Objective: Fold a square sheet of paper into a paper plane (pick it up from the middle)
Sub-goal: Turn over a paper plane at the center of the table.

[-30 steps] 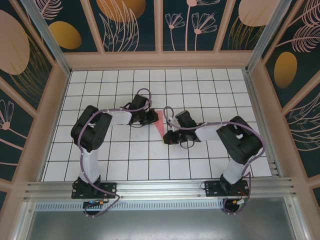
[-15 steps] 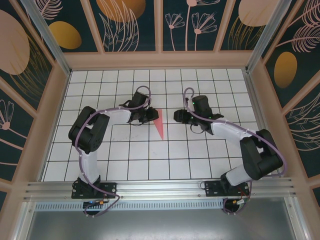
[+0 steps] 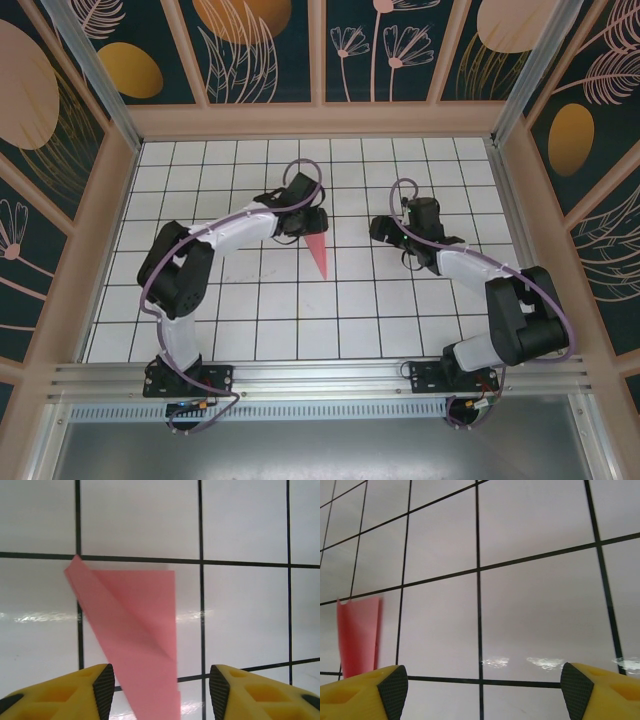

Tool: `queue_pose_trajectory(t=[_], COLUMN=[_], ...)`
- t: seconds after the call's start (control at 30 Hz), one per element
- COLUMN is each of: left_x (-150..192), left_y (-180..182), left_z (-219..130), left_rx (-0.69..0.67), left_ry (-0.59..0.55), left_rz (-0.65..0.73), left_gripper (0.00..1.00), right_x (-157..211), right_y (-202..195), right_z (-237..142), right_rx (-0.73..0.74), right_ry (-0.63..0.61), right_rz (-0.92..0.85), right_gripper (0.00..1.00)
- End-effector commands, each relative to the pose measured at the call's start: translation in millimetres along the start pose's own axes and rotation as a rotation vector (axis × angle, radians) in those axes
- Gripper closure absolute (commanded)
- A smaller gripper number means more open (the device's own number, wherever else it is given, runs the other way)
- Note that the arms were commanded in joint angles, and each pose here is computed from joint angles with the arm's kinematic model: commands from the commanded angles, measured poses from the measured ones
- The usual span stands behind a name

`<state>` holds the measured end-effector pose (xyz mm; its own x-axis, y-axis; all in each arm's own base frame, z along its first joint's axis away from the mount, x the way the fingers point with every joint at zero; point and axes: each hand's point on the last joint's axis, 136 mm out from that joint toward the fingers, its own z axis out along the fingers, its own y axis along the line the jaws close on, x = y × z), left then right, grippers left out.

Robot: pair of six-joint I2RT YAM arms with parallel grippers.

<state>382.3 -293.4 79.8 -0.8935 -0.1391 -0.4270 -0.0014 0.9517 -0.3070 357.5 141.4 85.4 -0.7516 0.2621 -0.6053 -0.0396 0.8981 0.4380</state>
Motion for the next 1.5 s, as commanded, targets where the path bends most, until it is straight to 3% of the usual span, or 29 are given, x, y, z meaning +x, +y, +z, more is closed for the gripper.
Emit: queue_pose_trajectory(t=[0.0, 0.33, 0.6, 0.87, 0.97, 1.27, 1.47], left_x=[12, 26, 19, 11, 3, -20, -5], left_y=[19, 17, 22, 15, 4, -52, -61], left_z=[10, 31, 18, 10, 2, -49, -45], left_rx=[-0.172, -0.211, -0.230, -0.185, -0.121, 0.264, 0.483], left_ry=[0.028, 0.103, 0.060, 0.003, -0.032, -0.198, -0.179], left_rz=[0.046, 0.089, 0.074, 0.046, 0.039, 0.029, -0.045], left_gripper=[0.45, 0.54, 0.69, 1.00, 1.00, 1.00, 1.00], right_x=[-11, -7, -5, -12, -15, -19, -13], right_y=[1, 0, 8, 10, 16, 36, 57], right_z=[-1, 2, 6, 1, -4, -22, -28], right_rx=[-0.009, -0.010, -0.035, -0.034, -0.053, -0.147, -0.211], right_ry=[-0.051, -0.027, -0.004, -0.027, -0.032, -0.034, -0.030], right_rz=[0.022, 0.028, 0.012, 0.011, 0.014, 0.113, 0.134], right_gripper=[0.17, 0.18, 0.20, 0.21, 0.22, 0.27, 0.28])
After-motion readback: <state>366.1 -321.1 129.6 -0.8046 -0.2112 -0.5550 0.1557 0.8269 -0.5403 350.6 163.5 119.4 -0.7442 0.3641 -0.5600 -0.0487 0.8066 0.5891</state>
